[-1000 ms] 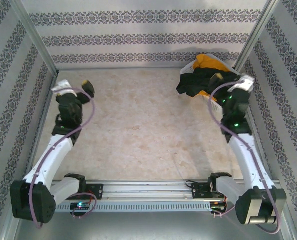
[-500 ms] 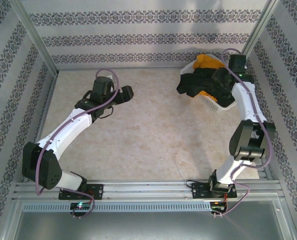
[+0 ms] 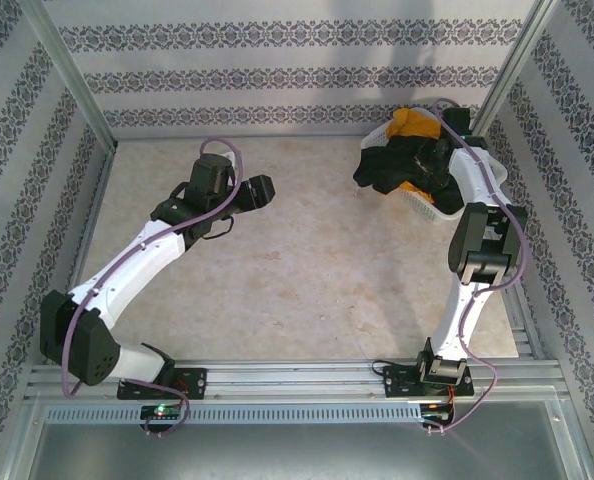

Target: Fold and stack the t-shirts

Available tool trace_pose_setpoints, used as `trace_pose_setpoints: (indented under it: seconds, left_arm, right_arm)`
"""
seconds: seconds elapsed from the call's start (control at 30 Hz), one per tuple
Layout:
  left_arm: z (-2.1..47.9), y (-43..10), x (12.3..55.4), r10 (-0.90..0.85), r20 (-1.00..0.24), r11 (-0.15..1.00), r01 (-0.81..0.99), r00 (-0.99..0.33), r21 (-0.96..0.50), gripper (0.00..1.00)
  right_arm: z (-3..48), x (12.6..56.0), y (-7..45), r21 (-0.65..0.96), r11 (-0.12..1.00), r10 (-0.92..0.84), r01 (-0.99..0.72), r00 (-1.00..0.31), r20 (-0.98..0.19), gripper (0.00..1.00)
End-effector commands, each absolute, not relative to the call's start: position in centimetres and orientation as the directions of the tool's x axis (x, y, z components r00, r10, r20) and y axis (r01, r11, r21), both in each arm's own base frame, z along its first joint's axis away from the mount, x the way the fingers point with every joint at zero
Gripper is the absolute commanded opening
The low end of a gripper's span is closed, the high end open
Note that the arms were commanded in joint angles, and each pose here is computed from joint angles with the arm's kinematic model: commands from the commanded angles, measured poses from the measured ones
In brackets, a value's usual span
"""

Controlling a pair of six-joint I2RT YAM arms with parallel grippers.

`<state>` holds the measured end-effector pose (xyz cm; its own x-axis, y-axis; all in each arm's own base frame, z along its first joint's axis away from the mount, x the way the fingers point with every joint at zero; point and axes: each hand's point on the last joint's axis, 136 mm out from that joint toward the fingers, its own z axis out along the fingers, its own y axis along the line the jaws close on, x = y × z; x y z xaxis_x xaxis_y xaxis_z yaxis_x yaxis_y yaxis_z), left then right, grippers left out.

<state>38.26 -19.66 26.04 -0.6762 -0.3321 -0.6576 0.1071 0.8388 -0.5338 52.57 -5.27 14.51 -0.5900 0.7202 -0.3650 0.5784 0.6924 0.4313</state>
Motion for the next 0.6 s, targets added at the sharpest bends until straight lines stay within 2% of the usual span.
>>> trace_pose_setpoints:
  seconds: [0.0, 0.13, 0.3, 0.57]
  left_arm:
    - [26.6, -18.9, 37.1, -0.326, -0.67, 0.852, 0.1, -0.667, -0.513, 0.7]
    - [26.5, -18.6, 36.7, -0.325, -0.672, 0.856, 0.094, -0.665, -0.508, 0.64]
    - [25.6, -18.2, 36.5, -0.336, -0.66, 0.859, 0.069, -0.672, -0.507, 0.6]
    - [25.2, -17.6, 36.6, -0.351, -0.662, 0.869, 0.032, -0.662, -0.494, 0.59]
  right_arm:
    - [19.7, 53.6, -5.0, 0.482, 0.703, 0.712, 0.523, -0.527, -0.465, 0.02]
    - [27.0, 53.3, -5.5, 0.516, 0.726, 0.684, 0.453, -0.411, -0.602, 0.0]
    - [38.6, 51.8, -5.0, 0.578, 0.764, 0.639, 0.288, -0.206, -0.741, 0.0]
    - [57.2, 45.0, 0.1, 0.53, 0.846, 0.532, -0.046, 0.118, -0.839, 0.0]
